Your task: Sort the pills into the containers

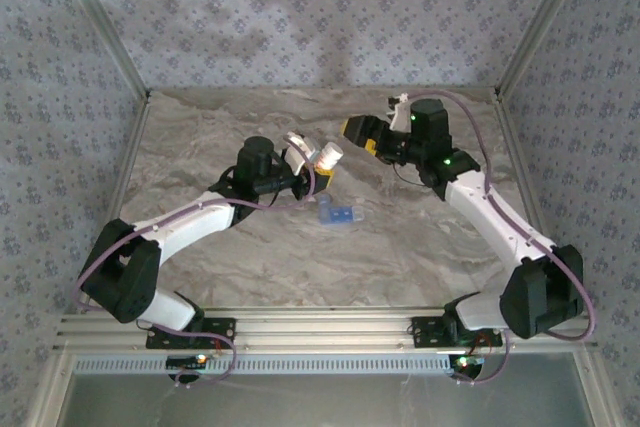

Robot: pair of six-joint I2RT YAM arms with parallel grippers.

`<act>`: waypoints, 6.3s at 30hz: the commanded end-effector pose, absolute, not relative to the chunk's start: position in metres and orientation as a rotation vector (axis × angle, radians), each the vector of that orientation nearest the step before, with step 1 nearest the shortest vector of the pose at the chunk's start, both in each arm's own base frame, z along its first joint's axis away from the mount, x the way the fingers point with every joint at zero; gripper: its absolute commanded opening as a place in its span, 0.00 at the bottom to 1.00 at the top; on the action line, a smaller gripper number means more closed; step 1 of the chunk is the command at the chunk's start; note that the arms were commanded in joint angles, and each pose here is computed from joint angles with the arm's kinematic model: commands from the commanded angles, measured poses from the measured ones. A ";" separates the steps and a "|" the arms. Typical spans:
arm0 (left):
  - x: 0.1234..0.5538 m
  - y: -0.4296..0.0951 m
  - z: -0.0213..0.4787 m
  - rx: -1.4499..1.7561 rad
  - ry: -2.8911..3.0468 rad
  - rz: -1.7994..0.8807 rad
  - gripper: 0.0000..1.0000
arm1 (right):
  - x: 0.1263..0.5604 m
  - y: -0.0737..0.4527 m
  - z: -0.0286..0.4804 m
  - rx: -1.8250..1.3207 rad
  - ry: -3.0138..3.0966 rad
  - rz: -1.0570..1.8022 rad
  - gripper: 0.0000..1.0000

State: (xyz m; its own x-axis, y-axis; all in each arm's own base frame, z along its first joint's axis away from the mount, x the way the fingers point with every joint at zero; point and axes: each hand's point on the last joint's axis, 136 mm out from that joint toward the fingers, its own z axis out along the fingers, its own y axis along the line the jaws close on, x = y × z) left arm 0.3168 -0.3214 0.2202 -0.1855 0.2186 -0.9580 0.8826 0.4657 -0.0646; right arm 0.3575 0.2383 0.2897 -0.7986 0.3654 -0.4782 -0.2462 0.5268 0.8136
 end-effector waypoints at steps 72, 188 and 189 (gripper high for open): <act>0.318 -0.326 0.243 0.983 1.642 -0.806 0.00 | 0.363 0.260 0.278 0.172 2.206 1.299 0.88; 0.325 -0.322 0.247 0.947 1.649 -0.819 0.00 | 0.358 0.229 0.305 0.103 2.084 1.268 0.89; 0.325 -0.322 0.245 0.961 1.653 -0.801 0.00 | 0.360 0.228 0.302 0.136 2.100 1.270 0.89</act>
State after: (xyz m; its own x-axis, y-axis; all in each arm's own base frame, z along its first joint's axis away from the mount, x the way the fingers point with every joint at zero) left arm 0.3253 -0.3229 0.2419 -0.2233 0.1569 -0.9620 0.8852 0.4459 -0.1327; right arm 0.3541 0.2411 0.2995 -0.7604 0.3336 -0.5573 -0.3586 0.4997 0.7885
